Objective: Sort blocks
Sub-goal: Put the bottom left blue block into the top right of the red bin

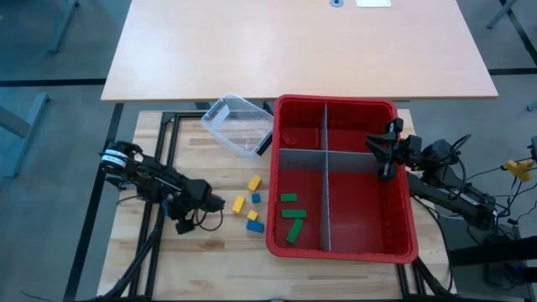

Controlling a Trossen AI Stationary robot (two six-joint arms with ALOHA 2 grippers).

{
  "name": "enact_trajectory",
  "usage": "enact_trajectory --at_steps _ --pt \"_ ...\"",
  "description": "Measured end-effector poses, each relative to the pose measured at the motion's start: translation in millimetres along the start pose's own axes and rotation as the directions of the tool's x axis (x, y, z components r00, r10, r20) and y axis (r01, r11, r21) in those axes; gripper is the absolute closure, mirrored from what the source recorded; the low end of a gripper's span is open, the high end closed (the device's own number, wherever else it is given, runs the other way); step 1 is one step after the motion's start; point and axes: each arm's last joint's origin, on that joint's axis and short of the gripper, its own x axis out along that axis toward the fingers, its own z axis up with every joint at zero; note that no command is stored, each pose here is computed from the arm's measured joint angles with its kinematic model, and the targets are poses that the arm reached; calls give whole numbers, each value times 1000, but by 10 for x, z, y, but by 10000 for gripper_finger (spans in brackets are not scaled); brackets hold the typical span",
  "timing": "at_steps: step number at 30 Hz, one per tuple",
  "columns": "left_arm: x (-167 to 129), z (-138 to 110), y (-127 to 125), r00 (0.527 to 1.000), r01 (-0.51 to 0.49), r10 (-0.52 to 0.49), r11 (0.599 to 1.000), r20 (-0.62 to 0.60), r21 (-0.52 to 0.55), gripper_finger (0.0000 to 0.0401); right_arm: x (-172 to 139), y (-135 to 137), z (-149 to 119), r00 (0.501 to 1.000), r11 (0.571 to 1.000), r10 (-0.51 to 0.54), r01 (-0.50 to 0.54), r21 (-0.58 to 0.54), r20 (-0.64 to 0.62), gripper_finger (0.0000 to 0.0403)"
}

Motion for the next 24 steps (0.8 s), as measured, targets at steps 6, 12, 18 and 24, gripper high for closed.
enact_trajectory --at_steps 6,12,18,24 --pt "-165 102 -120 990 20 -26 999 139 48 401 -1 0 4 1000 1000 -1 1 -15 4 353" --pt "-417 119 -202 969 -49 37 998 246 45 401 0 -2 10 1000 1000 -8 8 -21 10 349" --pt "-570 75 -91 931 -210 242 968 272 -140 401 -1 -2 21 1000 1000 -8 8 -23 21 338" --pt "-630 199 120 938 -129 225 933 265 -335 396 -1 -2 30 1000 1000 -8 8 -21 30 330"
